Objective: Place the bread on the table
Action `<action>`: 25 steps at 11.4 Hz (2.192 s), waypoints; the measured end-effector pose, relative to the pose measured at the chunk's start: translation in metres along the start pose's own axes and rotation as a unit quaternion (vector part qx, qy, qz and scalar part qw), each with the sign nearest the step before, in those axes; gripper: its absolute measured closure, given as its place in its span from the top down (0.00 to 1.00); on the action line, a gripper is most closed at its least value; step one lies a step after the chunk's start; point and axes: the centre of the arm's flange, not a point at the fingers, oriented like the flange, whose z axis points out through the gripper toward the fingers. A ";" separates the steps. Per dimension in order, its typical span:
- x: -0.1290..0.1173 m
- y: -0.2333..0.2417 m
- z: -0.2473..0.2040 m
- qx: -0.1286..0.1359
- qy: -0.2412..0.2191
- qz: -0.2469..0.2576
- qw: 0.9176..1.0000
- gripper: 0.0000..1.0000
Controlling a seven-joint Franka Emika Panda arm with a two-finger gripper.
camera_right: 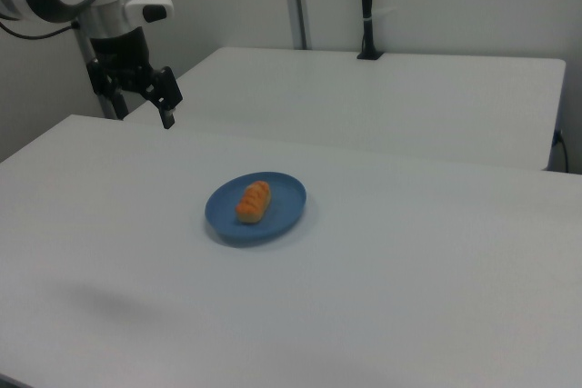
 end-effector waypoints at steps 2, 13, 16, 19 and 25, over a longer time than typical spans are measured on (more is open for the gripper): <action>0.000 0.000 0.000 0.000 0.000 0.000 1.000 1.00; 0.003 -0.001 0.015 0.001 -0.014 -0.005 1.000 1.00; 0.010 -0.001 0.032 0.001 -0.026 -0.008 1.000 1.00; 0.032 0.001 0.040 0.000 -0.024 -0.008 1.000 1.00; 0.112 0.026 0.120 -0.024 -0.020 -0.002 1.000 1.00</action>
